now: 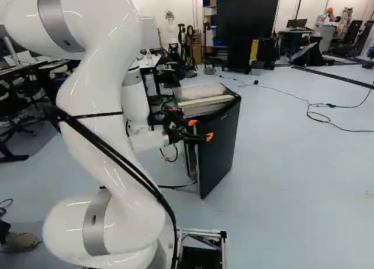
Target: Open the fridge door
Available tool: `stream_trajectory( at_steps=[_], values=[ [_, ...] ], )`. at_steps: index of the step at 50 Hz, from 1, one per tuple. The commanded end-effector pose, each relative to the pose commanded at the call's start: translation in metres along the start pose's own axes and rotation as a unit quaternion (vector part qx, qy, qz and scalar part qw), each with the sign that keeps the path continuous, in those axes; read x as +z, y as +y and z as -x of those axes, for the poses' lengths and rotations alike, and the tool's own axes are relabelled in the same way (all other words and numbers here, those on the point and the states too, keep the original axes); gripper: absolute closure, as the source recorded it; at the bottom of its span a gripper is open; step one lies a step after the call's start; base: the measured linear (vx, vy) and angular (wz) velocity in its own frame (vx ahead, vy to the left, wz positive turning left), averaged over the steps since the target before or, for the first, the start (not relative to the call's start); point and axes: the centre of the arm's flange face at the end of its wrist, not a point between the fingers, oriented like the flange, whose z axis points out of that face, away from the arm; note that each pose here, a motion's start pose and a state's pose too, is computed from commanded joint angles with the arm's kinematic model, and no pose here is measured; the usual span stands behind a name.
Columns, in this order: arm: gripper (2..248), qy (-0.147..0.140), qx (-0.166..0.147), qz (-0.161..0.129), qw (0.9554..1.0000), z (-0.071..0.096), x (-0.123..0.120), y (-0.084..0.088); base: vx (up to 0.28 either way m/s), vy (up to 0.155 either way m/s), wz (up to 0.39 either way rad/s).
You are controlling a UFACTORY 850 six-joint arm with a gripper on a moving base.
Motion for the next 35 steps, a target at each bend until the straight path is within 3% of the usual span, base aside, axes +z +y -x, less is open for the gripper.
stream_trajectory(
  at_steps=[35],
  values=[
    [3,0.000,0.010,0.072,0.9974,-0.008,0.035,0.042,0.000,0.000,0.000]
  ],
)
